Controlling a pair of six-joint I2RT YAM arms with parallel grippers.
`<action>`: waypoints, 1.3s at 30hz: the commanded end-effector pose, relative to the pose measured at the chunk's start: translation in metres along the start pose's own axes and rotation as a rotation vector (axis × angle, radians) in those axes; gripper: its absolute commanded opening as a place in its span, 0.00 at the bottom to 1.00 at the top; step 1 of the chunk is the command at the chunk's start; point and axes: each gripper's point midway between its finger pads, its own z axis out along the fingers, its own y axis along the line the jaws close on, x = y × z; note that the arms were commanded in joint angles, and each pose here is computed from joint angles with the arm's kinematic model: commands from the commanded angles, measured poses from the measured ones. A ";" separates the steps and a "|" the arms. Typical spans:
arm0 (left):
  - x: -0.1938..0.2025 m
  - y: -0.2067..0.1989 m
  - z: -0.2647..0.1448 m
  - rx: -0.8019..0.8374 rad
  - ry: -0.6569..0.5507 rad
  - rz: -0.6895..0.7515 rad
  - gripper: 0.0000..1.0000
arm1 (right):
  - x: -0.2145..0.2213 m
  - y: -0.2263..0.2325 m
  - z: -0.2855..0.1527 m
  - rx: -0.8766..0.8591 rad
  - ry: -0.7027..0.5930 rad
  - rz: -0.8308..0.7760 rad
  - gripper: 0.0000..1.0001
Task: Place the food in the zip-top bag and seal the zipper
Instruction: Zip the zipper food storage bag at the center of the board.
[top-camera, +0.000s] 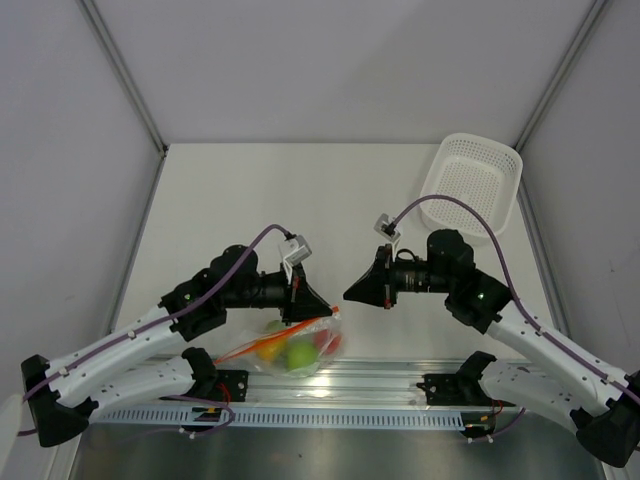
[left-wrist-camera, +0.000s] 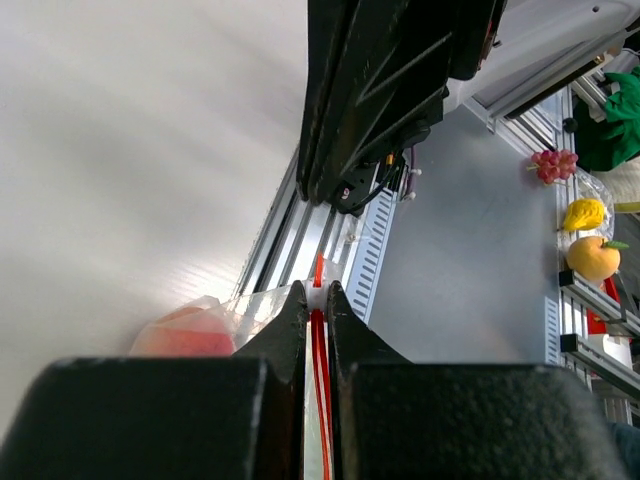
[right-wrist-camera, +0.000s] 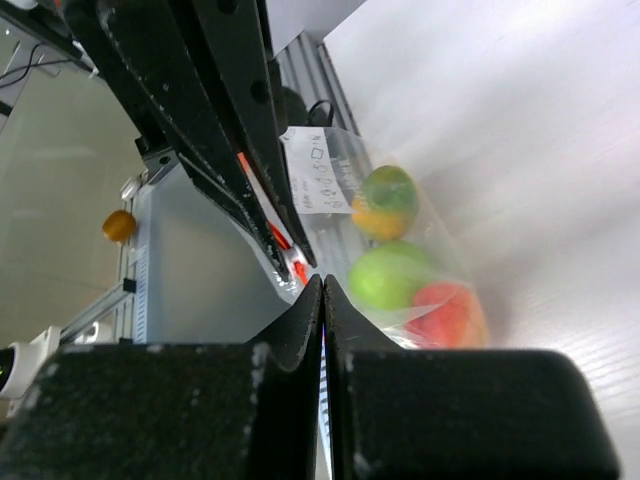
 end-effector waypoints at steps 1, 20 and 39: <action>0.004 -0.002 -0.007 -0.004 0.012 0.013 0.00 | -0.013 -0.002 -0.003 0.015 -0.074 -0.003 0.00; -0.005 -0.012 -0.006 0.042 -0.001 0.016 0.01 | 0.023 0.025 0.016 -0.211 0.200 -0.079 0.33; -0.004 -0.012 -0.007 0.040 0.001 0.016 0.00 | 0.033 0.031 0.042 -0.260 0.223 -0.076 0.00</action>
